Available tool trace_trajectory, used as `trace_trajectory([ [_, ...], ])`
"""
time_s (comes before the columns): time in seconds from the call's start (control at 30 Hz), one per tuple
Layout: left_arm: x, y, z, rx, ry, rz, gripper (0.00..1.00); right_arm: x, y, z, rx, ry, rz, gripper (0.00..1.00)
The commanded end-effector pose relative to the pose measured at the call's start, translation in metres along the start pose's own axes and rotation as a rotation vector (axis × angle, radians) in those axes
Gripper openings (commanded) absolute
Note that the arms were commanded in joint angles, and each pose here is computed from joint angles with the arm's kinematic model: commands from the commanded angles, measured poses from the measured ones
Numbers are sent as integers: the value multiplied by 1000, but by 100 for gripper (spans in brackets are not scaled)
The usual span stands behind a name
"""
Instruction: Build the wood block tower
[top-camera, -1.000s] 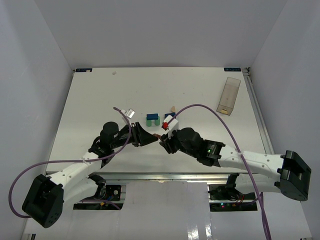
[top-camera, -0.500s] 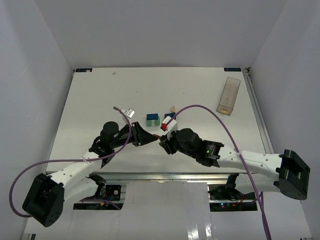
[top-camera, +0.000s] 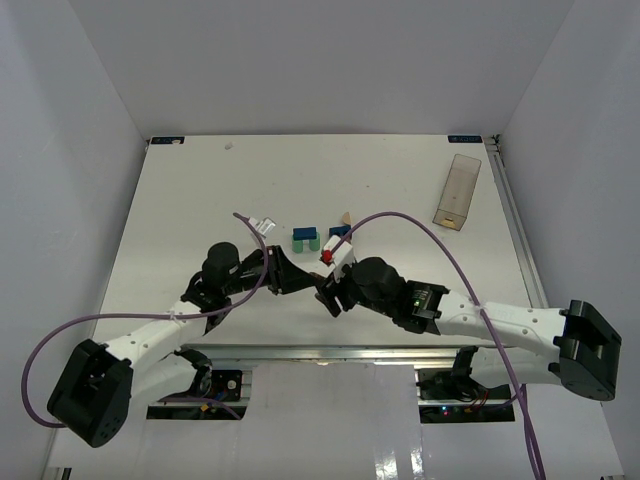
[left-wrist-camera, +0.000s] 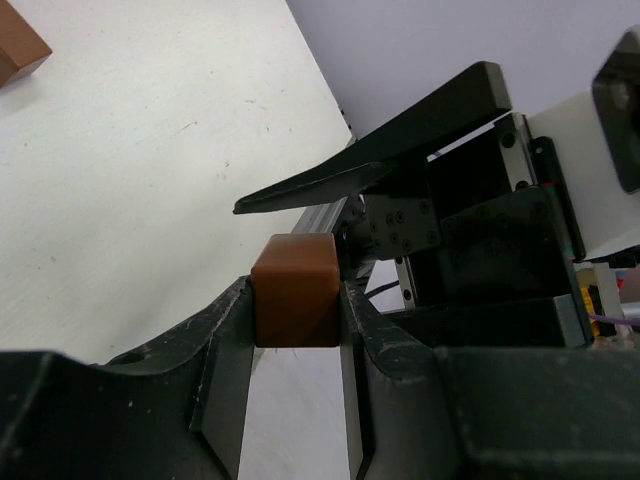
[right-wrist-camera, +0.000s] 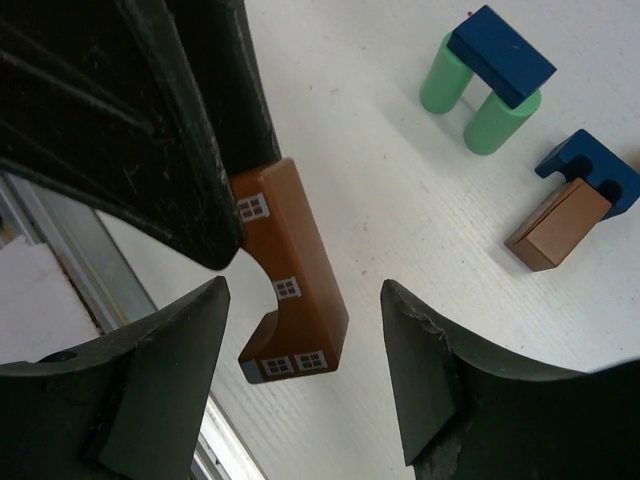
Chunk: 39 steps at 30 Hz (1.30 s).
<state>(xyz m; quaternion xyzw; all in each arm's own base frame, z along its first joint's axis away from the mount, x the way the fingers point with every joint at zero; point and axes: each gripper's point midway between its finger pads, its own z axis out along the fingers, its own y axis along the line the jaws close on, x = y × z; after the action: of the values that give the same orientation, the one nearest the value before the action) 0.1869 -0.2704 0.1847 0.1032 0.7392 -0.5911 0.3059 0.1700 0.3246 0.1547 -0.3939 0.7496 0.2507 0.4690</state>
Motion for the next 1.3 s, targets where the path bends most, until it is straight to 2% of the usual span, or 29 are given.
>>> trace_trajectory([
  [0.0,-13,-27,-6,85,-33,159,0,-17,15,-22,-119,-12,-30,70],
  [0.13,-10,-30,-8,110,-31,225,0,-26,32,-50,-263,-3,-57,70],
  [0.37,7,-30,-13,187,-10,282,0,-64,24,-88,-411,-104,-2,66],
  [0.43,9,-34,-16,209,-7,311,0,-75,18,-91,-470,-111,50,62],
  [0.63,7,-47,-25,253,-66,437,0,-81,27,-87,-705,-32,93,60],
  [0.8,14,-48,-29,291,-94,481,0,-70,42,-82,-877,7,95,60],
  [1.27,13,-59,-35,343,-121,529,0,-48,42,-59,-868,68,125,57],
])
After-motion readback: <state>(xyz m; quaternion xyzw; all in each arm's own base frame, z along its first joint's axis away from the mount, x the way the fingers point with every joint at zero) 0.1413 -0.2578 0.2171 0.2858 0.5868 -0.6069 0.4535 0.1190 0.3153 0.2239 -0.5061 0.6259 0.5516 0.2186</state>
